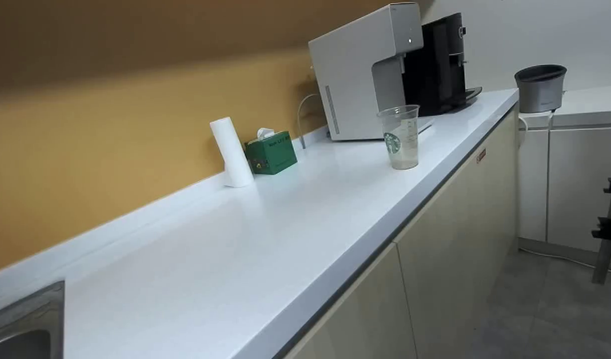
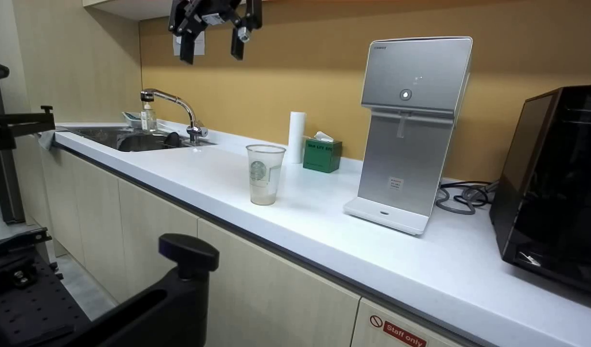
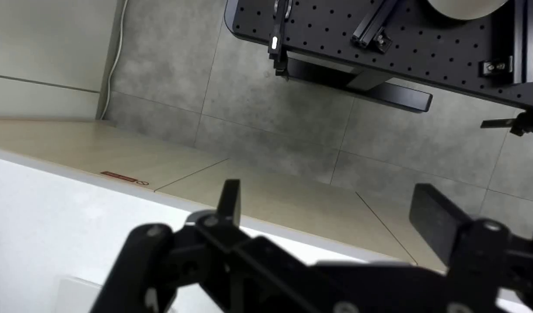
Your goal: Put the plastic cup on the drip tray of the dispenser
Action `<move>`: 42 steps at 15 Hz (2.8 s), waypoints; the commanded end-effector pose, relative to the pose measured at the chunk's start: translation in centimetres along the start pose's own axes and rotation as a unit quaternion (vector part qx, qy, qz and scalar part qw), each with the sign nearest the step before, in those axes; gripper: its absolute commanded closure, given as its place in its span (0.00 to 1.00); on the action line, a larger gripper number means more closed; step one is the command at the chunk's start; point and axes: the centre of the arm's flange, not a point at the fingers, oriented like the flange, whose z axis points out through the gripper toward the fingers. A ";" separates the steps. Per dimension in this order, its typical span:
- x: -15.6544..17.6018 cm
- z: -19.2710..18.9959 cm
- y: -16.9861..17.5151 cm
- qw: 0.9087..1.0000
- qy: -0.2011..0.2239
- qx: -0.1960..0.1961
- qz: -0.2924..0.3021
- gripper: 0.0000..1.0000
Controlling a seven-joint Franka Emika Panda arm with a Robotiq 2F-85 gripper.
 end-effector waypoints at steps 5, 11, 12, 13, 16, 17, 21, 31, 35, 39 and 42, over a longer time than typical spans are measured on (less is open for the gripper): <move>2.1 0.0 -0.4 0.999 0.024 -0.012 0.022 0.00; 8.2 1.2 -1.1 0.988 0.094 -0.047 0.113 0.00; 9.2 1.7 -1.3 0.984 0.111 -0.049 0.131 0.00; 10.0 2.2 -1.4 0.980 0.125 -0.050 0.147 0.00; 11.9 4.3 -1.2 0.966 0.154 -0.035 0.205 0.00; 12.2 5.0 -1.0 0.963 0.155 -0.030 0.218 0.00; 13.1 7.5 0.1 0.955 0.146 -0.022 0.256 0.00; 14.9 11.0 0.3 0.953 0.122 0.017 0.277 0.00; 15.8 11.8 0.3 0.951 0.123 0.026 0.282 0.00; 16.7 12.2 0.6 0.948 0.133 0.027 0.286 0.00; 17.1 12.4 0.7 0.946 0.142 0.035 0.288 0.32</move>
